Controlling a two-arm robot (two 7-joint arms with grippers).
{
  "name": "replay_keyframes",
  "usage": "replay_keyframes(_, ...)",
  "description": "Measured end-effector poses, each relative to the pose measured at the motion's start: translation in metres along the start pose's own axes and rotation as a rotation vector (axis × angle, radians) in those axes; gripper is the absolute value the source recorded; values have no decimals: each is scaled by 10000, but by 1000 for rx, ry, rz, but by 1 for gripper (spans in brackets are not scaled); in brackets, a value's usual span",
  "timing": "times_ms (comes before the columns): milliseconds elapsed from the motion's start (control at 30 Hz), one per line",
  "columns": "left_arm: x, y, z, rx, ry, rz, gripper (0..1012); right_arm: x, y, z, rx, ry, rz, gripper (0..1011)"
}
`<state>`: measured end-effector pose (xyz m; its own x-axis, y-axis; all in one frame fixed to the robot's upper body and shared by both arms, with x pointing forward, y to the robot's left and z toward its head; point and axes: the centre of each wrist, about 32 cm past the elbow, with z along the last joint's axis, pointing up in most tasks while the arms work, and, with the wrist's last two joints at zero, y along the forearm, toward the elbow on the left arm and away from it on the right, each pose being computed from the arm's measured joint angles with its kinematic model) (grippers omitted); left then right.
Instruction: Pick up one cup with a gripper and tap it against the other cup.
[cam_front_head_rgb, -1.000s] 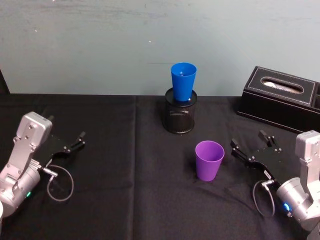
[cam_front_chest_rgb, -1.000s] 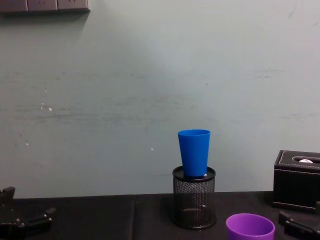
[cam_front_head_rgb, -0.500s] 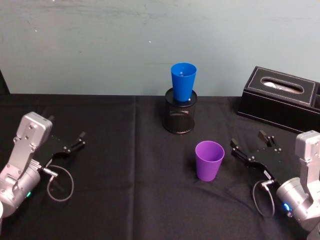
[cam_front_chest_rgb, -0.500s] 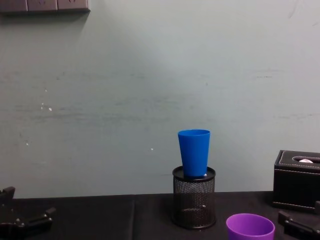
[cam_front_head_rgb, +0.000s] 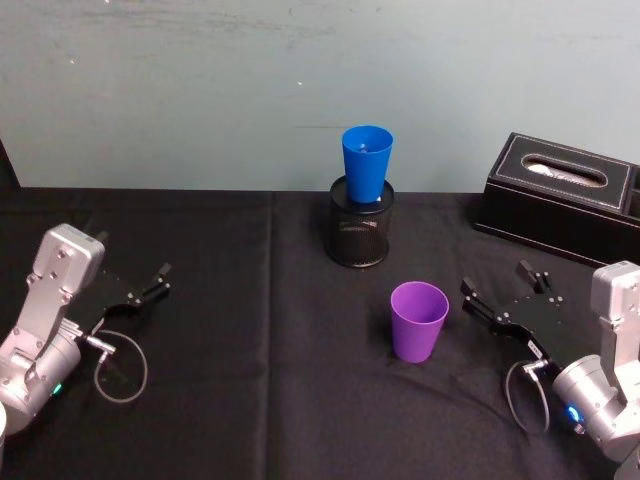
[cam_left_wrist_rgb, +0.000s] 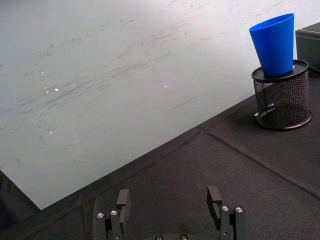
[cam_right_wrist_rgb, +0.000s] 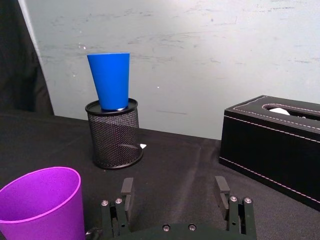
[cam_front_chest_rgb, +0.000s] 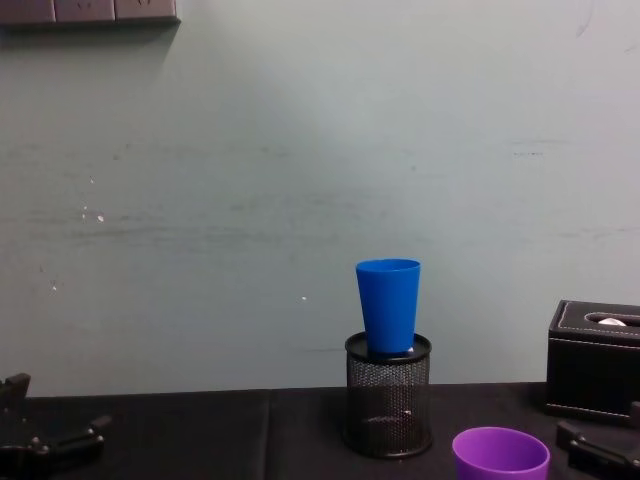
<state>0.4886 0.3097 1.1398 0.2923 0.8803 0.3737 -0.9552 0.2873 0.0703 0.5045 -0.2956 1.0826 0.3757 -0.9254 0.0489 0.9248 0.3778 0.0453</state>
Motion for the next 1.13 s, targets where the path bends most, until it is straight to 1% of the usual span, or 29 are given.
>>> replay_keyframes(1133, 0, 0, 0, 0, 0, 0, 1011, 0, 0, 0, 0, 0, 0, 1003)
